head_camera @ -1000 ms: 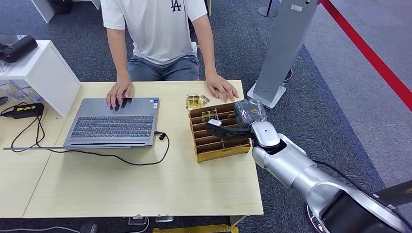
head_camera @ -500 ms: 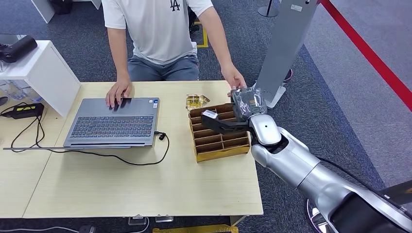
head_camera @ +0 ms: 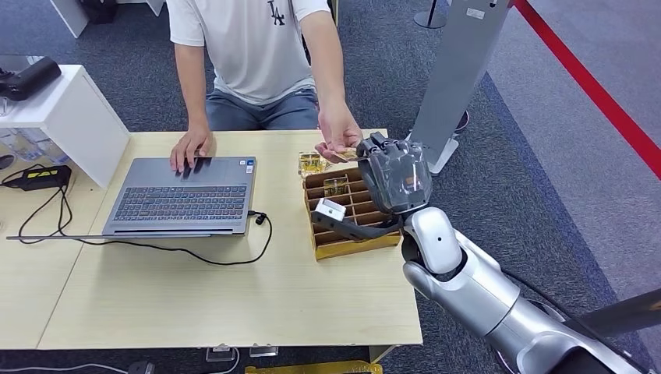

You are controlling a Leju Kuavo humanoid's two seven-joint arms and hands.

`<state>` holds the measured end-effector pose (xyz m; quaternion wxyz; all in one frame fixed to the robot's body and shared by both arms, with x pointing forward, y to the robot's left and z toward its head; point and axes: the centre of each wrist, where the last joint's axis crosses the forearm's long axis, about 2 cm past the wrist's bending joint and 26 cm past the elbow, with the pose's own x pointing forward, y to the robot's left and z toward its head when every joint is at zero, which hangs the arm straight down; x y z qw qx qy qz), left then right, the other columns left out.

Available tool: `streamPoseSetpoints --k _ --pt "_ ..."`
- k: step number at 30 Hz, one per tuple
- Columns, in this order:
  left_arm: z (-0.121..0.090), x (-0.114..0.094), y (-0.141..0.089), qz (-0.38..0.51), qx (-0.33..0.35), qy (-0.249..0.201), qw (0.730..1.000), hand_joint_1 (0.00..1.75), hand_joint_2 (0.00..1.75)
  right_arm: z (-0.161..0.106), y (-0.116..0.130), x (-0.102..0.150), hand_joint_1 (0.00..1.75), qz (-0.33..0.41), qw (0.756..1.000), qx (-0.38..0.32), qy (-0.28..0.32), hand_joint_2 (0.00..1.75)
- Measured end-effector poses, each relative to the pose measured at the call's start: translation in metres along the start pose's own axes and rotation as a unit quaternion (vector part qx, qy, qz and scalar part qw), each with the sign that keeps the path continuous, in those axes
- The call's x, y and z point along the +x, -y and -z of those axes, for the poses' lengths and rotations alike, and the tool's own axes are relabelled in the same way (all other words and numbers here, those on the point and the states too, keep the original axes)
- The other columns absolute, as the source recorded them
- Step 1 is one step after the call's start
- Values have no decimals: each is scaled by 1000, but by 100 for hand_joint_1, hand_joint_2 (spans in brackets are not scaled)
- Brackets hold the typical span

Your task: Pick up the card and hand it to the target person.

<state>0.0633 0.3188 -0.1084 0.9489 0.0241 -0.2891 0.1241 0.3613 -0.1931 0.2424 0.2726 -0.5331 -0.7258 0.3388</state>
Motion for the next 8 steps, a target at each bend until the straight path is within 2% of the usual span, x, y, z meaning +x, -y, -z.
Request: streamPoseSetpoints --k 1,5,6,8 --pt "0 0 0 0 -1 0 1000 0 0 -4 -2 -1 71 1 1000 3 0 175" --pt "0 0 1 1 -5 0 1000 0 0 -10 -7 -4 13 3 1000 17 -8 175" --pt "0 0 1 1 -5 3 1000 0 0 -11 -8 -5 3 4 1000 20 -9 175" --pt "0 0 1 -1 -5 7 1000 0 0 -13 -10 -6 0 7 1000 24 -11 175"
